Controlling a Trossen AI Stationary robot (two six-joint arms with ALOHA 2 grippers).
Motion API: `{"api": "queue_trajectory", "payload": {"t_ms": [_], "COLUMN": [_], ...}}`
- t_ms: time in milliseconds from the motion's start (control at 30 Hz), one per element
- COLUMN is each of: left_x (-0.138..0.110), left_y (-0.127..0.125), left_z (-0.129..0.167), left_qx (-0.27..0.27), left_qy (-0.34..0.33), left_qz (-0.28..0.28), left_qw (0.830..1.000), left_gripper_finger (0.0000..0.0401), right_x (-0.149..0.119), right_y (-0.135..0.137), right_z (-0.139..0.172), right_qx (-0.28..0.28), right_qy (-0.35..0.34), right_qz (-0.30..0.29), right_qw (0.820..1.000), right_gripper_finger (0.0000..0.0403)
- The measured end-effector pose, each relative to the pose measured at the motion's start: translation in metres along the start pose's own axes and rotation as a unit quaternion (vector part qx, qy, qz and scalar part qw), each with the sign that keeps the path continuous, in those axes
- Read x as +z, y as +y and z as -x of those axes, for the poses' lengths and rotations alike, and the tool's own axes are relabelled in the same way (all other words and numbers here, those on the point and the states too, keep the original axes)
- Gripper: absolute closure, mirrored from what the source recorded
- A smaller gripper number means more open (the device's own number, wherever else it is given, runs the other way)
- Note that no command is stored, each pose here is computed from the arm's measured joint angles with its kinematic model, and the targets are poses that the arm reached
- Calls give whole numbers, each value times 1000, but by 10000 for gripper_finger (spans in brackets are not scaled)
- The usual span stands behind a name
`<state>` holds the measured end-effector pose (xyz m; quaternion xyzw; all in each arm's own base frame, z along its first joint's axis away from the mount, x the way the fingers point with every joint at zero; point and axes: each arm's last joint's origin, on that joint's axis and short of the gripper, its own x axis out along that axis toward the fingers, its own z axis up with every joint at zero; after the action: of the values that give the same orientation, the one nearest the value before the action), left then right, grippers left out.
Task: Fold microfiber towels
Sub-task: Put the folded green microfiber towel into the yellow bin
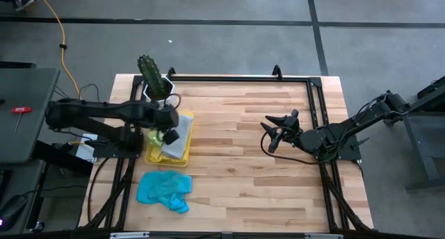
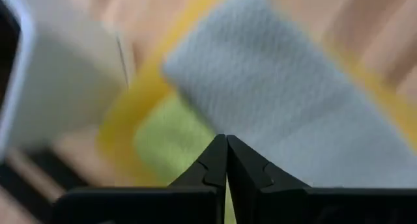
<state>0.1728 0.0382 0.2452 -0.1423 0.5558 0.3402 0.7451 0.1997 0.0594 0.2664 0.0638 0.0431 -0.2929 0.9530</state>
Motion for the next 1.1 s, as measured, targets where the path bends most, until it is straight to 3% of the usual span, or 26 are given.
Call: {"api": "queue_trajectory", "payload": {"t_ms": [167, 300, 567, 767, 1100], "left_x": [-31, -40, -63, -65, -73], "left_y": [-1, -7, -15, -28, -41], "left_z": [12, 17, -10, -22, -21], "left_qx": [45, 57, 68, 16, 1], "left_qy": [72, 70, 109, 81, 83], "left_qz": [8, 10, 18, 20, 35], "left_qw": [996, 996, 992, 996, 996], "left_gripper_finger": [401, 401, 401, 401, 401], "right_x": [0, 0, 0, 0, 0], "right_y": [0, 0, 0, 0, 0], "right_z": [0, 0, 0, 0, 0], "right_qx": [0, 0, 0, 0, 0], "right_qy": [0, 0, 0, 0, 0], "right_qz": [0, -4, -4, -4, -4], "right_qw": [1000, 1000, 1000, 1000, 1000], "right_gripper_finger": [254, 254, 254, 254, 254]}}
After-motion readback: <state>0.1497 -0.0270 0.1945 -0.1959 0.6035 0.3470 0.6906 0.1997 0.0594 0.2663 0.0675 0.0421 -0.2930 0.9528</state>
